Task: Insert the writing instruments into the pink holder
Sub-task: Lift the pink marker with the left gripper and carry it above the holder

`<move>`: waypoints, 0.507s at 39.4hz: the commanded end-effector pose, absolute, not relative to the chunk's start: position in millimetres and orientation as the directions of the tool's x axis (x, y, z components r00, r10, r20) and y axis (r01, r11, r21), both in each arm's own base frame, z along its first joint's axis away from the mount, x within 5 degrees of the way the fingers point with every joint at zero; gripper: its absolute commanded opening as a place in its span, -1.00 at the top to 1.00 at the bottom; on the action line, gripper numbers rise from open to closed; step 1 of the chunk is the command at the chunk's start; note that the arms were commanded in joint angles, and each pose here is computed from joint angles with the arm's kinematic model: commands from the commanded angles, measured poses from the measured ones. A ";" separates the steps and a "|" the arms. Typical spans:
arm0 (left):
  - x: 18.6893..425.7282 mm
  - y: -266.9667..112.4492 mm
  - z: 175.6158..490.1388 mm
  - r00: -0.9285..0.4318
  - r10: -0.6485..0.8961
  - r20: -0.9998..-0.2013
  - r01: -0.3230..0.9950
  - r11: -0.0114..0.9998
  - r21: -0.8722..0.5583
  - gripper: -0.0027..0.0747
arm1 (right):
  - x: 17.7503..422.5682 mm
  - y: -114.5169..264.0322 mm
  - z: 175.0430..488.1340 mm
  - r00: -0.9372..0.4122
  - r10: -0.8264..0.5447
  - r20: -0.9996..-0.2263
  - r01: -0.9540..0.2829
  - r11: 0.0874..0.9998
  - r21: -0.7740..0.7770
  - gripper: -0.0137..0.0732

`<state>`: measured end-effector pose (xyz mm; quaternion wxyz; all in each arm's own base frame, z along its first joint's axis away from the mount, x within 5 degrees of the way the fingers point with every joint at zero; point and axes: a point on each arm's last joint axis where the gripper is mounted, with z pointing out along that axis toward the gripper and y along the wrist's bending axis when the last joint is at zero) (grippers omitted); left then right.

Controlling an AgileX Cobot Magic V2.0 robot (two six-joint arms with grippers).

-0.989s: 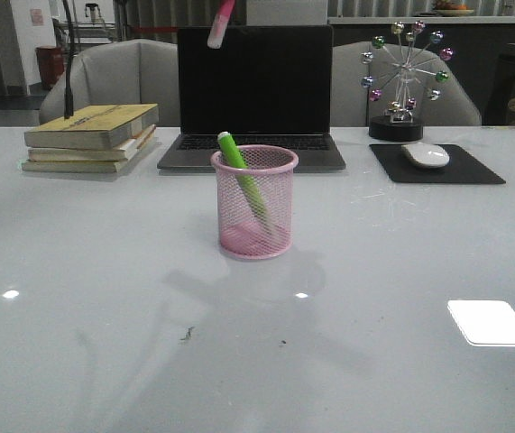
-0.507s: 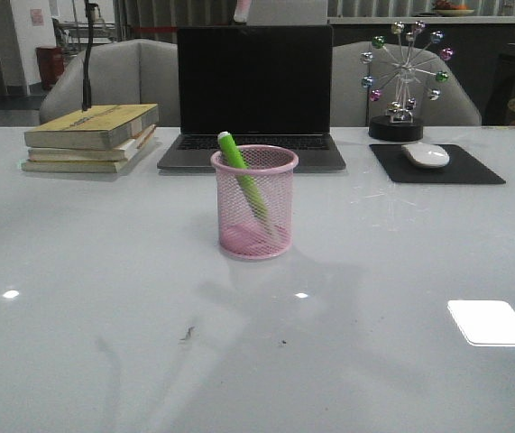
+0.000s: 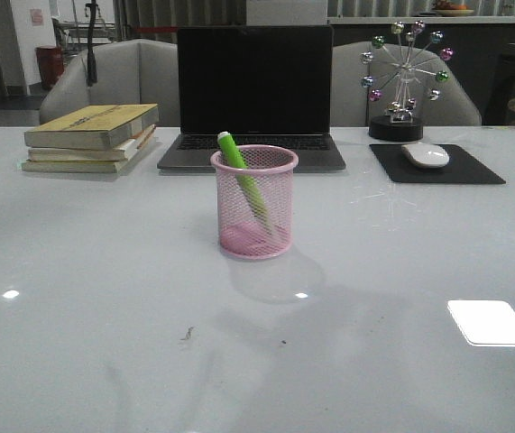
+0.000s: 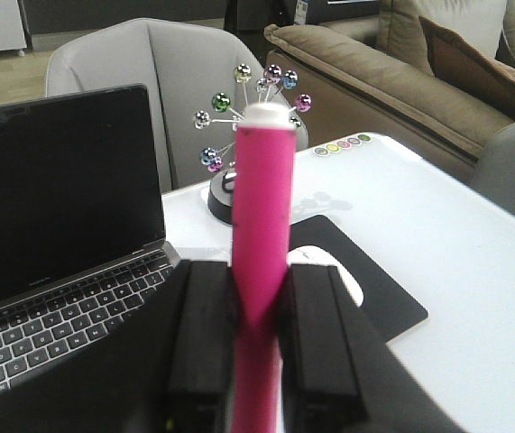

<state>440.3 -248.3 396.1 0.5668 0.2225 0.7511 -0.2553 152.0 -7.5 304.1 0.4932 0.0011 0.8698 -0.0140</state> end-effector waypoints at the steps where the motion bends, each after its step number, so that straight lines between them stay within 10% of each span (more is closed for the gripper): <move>1: 416.2 -237.5 452.4 -0.131 -0.049 -0.990 0.631 0.766 -0.122 0.69 | 154.6 -8.8 320.3 -0.418 -0.022 -0.908 0.025 0.999 -0.036 -0.17; 20: 404.6 -242.9 459.7 -0.082 0.054 -0.995 0.549 0.836 0.000 0.69 | 154.6 -8.8 320.3 -0.418 -0.022 -0.908 0.025 0.999 -0.036 -0.17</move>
